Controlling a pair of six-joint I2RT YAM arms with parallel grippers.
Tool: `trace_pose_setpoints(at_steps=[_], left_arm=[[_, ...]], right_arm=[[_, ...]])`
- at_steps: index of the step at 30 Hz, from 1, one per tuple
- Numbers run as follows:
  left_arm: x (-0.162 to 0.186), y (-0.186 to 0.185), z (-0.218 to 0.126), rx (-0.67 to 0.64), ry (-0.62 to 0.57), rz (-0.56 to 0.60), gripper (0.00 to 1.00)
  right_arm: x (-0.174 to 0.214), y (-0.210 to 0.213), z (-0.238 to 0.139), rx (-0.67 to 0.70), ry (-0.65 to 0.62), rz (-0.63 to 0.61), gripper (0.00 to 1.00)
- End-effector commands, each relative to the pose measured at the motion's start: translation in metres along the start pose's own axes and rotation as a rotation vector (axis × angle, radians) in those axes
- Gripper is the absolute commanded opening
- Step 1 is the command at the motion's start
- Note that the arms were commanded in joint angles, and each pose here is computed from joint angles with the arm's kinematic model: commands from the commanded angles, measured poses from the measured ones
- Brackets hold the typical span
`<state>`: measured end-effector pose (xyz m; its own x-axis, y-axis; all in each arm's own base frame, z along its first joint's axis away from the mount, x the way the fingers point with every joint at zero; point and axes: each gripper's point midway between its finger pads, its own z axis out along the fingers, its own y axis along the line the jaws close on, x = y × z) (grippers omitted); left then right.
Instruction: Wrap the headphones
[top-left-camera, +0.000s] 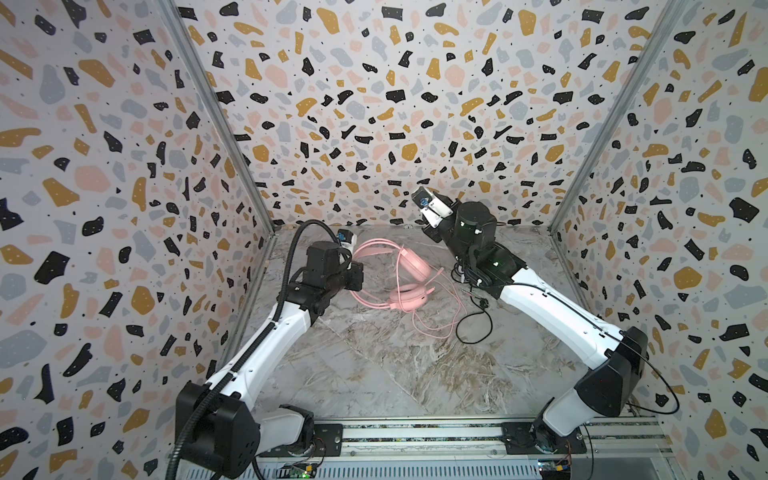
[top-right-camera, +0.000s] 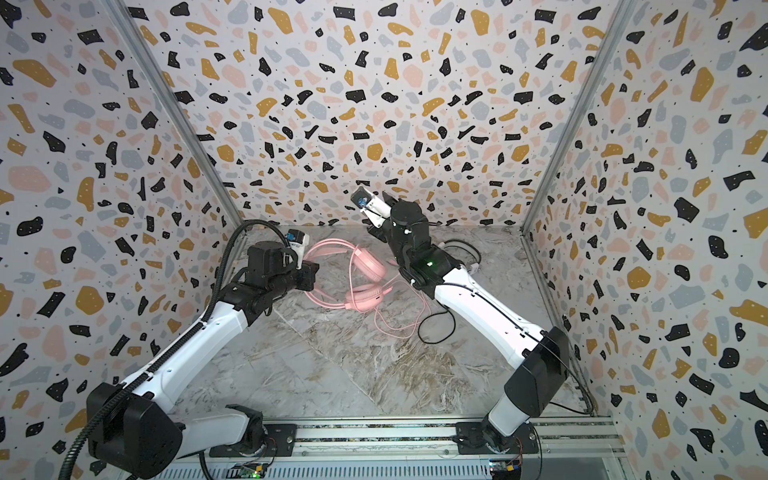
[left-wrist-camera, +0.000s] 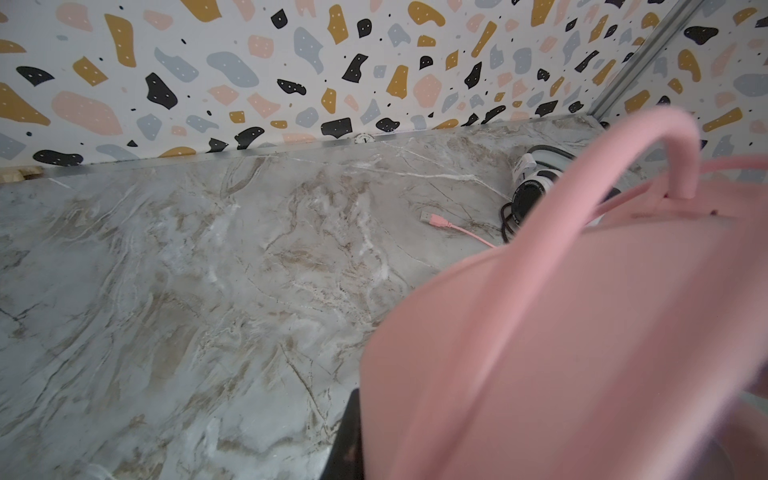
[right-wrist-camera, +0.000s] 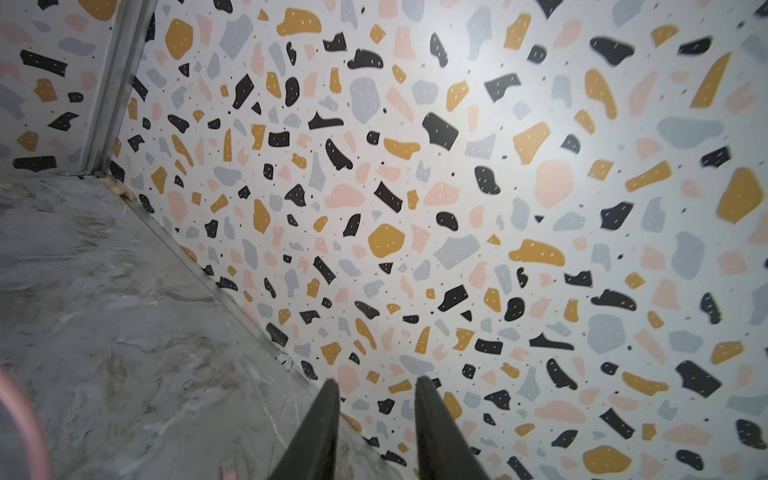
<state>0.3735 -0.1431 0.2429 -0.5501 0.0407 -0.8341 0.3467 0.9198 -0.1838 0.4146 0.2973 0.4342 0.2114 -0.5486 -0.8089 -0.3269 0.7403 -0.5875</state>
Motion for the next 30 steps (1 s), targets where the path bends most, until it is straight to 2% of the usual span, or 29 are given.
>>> trace_pose_setpoints(at_steps=[1,5,9,13,15,17,19,25,30], left_arm=[[-0.034,-0.010,-0.013,0.041,-0.118,0.010,0.00],[-0.037,0.009,-0.016,-0.032,-0.126,-0.010,0.00],[-0.049,0.021,-0.029,-0.073,-0.184,-0.040,0.00],[-0.073,0.019,-0.049,-0.067,-0.267,-0.053,0.00],[-0.092,0.011,-0.061,-0.040,-0.311,-0.049,0.00],[-0.112,0.006,-0.073,-0.026,-0.353,-0.041,0.00],[-0.130,0.003,-0.085,-0.028,-0.380,-0.036,0.00],[-0.177,0.003,-0.117,-0.064,-0.465,-0.017,0.00],[-0.194,-0.003,-0.125,-0.042,-0.497,-0.014,0.00]], right_arm=[[0.047,0.023,-0.007,-0.141,0.129,0.149,0.34],[0.116,0.025,-0.024,-0.149,0.286,0.316,0.37],[0.185,0.023,-0.044,-0.214,0.409,0.584,0.40],[0.223,0.047,-0.053,-0.309,0.516,0.689,0.43],[0.229,0.066,-0.055,-0.383,0.541,0.725,0.47],[0.231,0.085,-0.058,-0.465,0.544,0.776,0.57],[0.234,0.104,-0.061,-0.550,0.550,0.802,0.63],[0.237,0.146,-0.075,-0.709,0.570,0.765,0.70],[0.238,0.189,-0.082,-0.798,0.567,0.727,0.74]])
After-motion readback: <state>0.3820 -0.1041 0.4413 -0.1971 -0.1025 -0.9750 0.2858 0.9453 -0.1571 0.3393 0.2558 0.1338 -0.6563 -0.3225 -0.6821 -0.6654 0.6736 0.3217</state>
